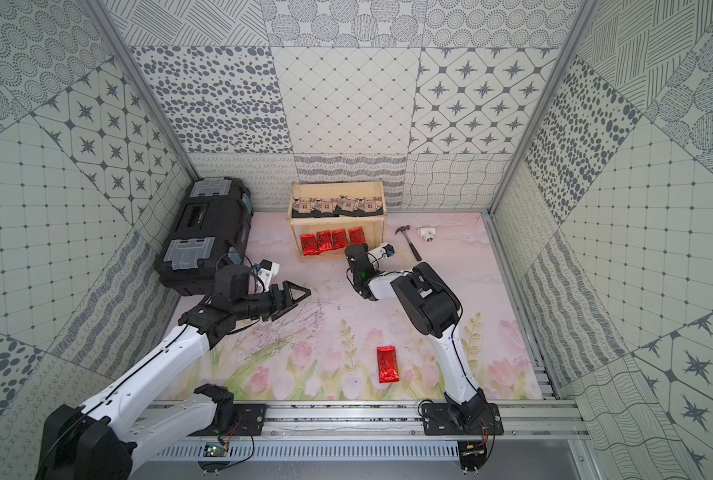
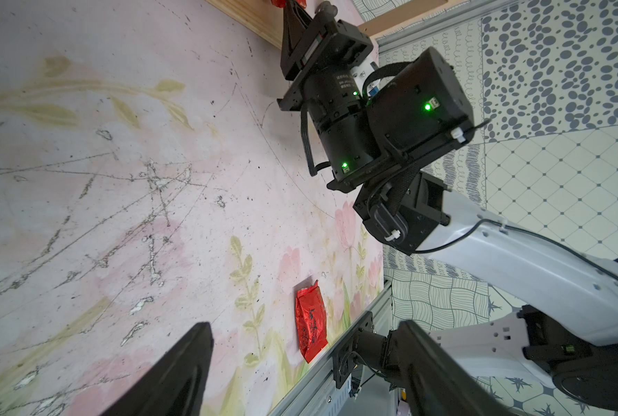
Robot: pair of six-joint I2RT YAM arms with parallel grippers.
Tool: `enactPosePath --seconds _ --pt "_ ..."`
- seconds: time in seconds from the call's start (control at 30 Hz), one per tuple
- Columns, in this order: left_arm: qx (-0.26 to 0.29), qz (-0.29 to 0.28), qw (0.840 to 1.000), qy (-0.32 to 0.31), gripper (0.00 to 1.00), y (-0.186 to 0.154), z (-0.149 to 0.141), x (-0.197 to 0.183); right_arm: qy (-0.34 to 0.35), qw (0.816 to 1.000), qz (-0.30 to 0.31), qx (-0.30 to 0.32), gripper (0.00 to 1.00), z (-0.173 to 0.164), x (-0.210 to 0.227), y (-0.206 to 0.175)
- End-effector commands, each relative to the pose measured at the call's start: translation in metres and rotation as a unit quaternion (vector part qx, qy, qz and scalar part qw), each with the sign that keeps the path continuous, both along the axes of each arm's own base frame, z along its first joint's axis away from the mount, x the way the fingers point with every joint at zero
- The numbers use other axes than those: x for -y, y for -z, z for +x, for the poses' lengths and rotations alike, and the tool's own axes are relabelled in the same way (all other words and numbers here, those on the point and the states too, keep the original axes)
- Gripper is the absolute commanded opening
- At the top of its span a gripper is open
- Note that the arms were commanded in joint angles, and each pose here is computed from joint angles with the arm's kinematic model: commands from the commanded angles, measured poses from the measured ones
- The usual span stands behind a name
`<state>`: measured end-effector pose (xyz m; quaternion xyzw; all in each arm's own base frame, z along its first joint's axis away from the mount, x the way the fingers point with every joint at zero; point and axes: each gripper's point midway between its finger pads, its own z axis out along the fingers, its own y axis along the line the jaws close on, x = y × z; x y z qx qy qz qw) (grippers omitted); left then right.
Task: Place the tea bags on the shelf by color
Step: Place the tea bag on the shelf, then move the tea bag to the center of the board.
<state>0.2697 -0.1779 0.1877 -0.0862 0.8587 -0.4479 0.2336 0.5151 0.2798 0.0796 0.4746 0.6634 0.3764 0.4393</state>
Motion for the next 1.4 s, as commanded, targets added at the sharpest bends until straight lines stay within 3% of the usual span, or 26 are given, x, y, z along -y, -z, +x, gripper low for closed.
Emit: enactPosePath --seconds 0.0,0.57,0.67,0.8,0.93,1.07,1.23,1.37 --pt "0.011 0.000 1.000 0.010 0.84 -0.002 -0.002 0.000 0.000 1.000 0.008 0.000 0.00 0.005 -0.005 0.003" --pt "0.012 -0.003 1.000 0.011 0.84 -0.003 -0.002 0.001 -0.004 1.000 0.010 -0.009 0.00 0.010 -0.012 0.013" --pt "0.013 -0.004 1.000 0.011 0.84 -0.004 -0.002 0.001 -0.005 1.000 0.010 -0.011 0.04 0.009 -0.011 0.014" --pt "0.013 -0.005 1.000 0.012 0.85 -0.003 -0.002 0.001 -0.008 1.000 0.010 -0.013 0.16 0.006 -0.011 0.014" --pt "0.011 -0.007 1.000 0.011 0.84 -0.002 -0.001 0.001 -0.023 1.000 0.012 -0.014 0.43 0.003 -0.011 0.010" --pt "0.011 -0.012 1.000 0.012 0.84 -0.002 -0.001 0.003 -0.056 0.998 0.008 -0.021 0.62 -0.010 -0.015 0.004" --pt "0.009 -0.004 1.000 0.006 0.84 -0.001 0.000 0.000 -0.122 0.991 -0.033 -0.042 0.72 -0.050 -0.023 -0.011" --pt "-0.003 0.016 1.000 -0.004 0.82 0.008 0.000 -0.003 -0.194 0.972 -0.118 -0.061 0.72 -0.110 -0.023 -0.026"
